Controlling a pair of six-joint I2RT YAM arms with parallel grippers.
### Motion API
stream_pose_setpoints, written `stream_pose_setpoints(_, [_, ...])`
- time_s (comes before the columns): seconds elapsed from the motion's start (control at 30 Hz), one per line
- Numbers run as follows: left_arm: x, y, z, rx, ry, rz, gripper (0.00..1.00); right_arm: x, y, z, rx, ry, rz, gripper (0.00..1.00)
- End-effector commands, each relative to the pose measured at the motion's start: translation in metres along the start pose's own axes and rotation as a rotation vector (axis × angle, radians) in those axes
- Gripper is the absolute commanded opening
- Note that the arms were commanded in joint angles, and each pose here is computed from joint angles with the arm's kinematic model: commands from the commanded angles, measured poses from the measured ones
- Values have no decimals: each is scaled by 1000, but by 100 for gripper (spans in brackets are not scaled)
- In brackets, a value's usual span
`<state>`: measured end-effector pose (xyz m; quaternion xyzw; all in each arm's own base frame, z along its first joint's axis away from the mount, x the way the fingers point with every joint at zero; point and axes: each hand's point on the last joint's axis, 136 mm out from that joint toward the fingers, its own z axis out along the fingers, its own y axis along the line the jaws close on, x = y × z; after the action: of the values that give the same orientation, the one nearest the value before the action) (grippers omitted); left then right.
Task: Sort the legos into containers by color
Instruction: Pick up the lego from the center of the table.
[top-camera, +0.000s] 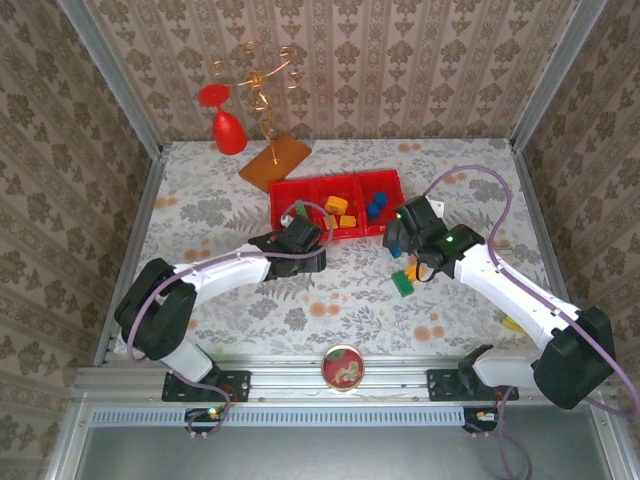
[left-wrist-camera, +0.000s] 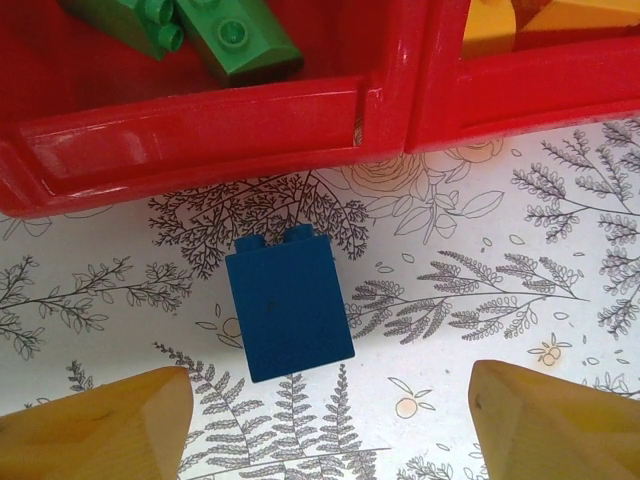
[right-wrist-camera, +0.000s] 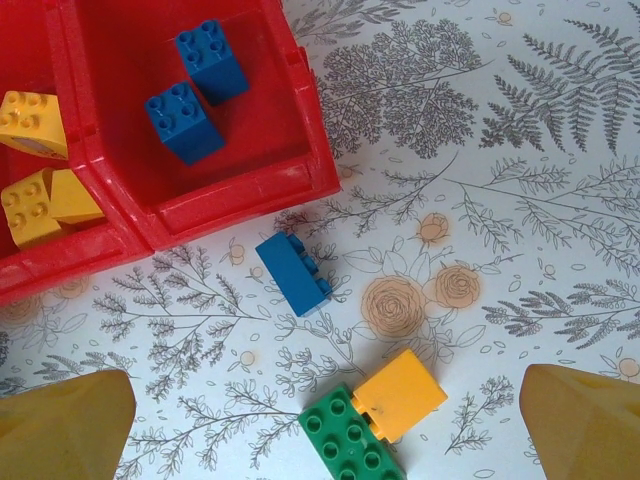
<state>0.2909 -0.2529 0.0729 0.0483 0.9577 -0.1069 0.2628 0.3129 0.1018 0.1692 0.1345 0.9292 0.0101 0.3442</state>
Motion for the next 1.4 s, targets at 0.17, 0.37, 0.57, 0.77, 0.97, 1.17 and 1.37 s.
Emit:
stream_pose_setpoints(0.17, [0, 10, 14, -59, 43, -10, 72, -2, -10, -2, 34, -18, 32, 100])
stream_pose_setpoints(0.37, [0, 13, 26, -80, 66, -9, 69, -2, -7, 1, 31, -10, 27, 100])
stream_pose_setpoints(0.57, [2, 15, 34, -93, 85, -8, 63, 0, -7, 4, 35, -3, 23, 100])
stream_pose_setpoints(0.77, [3, 15, 39, -100, 98, -4, 51, 2, -6, 7, 33, 8, 22, 100])
stream_pose_setpoints(0.97, [4, 16, 38, -101, 101, -4, 38, 3, -5, 10, 35, 15, 23, 100])
stream_pose_setpoints(1.17, [4, 15, 31, -102, 91, 4, 30, 2, -5, 9, 31, 11, 27, 100])
stream_pose_setpoints(1.37, [4, 15, 27, -101, 85, 11, 30, 2, -7, 8, 32, 9, 32, 100])
